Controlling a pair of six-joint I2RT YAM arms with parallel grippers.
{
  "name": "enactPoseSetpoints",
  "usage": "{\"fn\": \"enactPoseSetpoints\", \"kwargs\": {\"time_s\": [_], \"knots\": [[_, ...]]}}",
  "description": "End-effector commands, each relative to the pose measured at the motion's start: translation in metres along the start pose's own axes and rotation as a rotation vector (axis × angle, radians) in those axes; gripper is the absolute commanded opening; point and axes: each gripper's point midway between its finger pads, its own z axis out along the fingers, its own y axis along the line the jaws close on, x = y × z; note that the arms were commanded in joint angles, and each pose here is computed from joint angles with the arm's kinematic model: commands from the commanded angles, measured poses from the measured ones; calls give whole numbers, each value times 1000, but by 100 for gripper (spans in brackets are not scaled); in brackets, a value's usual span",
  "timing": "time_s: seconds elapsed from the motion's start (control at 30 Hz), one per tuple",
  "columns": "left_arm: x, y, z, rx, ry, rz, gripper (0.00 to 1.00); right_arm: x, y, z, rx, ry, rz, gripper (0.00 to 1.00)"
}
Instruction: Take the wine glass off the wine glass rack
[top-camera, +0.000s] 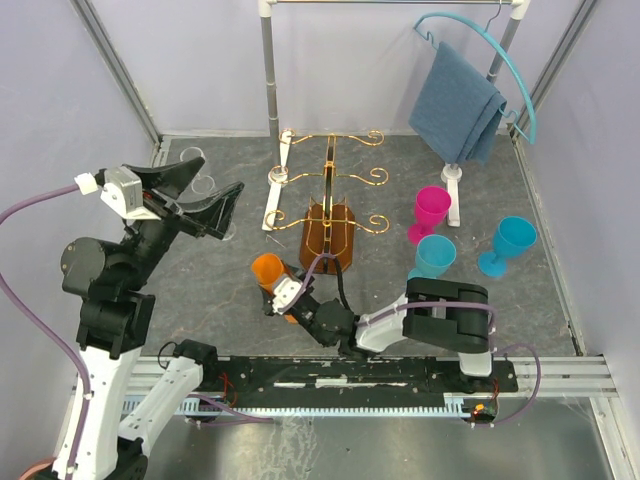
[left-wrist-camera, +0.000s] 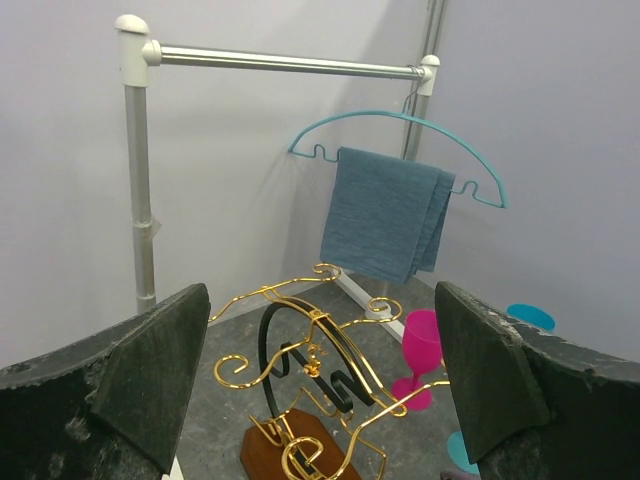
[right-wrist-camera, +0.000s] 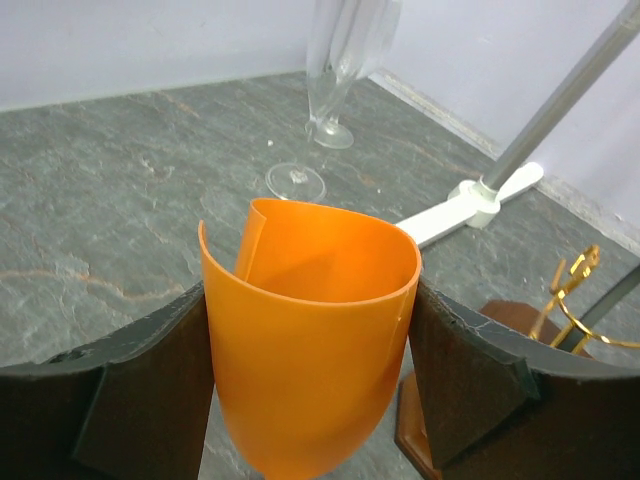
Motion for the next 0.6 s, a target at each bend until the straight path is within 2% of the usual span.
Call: {"fn": "enactPoseSetpoints", "kwargs": {"time_s": [0.0,0.27,0.57], "knots": [[-15,1,-5,-15,-45,78,99,-43,1,23,43,-139,55,66],[-10,1,-7,-14,-24,87,99,-24,11,47,81,-118,59,68],[-6,4,-7,-23,-16,91,99,-10,7,36,71,-86,57,74]]}}
